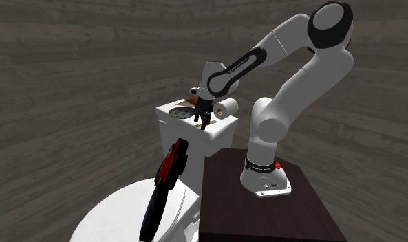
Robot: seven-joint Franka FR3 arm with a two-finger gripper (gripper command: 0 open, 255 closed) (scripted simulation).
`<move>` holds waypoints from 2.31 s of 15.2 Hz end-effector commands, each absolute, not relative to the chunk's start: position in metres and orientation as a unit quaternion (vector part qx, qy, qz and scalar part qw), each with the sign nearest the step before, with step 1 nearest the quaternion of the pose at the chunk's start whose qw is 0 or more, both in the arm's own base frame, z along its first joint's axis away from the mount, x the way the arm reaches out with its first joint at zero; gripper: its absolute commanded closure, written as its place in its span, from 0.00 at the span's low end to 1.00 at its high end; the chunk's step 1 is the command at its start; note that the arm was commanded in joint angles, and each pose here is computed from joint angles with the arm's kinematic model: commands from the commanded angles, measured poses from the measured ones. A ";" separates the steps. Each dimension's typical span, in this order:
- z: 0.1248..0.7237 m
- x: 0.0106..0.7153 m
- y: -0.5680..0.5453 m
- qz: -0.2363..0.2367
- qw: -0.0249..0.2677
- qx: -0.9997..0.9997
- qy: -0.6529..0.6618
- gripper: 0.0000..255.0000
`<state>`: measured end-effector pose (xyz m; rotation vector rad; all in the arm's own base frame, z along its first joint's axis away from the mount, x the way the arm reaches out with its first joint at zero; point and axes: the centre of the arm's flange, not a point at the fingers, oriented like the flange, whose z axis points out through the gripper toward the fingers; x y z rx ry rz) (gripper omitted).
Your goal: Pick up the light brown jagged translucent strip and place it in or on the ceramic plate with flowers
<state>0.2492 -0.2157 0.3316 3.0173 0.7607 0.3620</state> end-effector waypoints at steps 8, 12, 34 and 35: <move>0.331 0.249 -0.216 0.116 0.004 0.963 0.243 1.00; 0.331 0.249 -0.216 0.116 0.004 0.963 0.243 1.00; 0.438 0.260 -0.223 0.116 0.004 0.963 0.243 1.00; 0.438 0.271 -0.231 0.116 0.004 0.963 0.243 1.00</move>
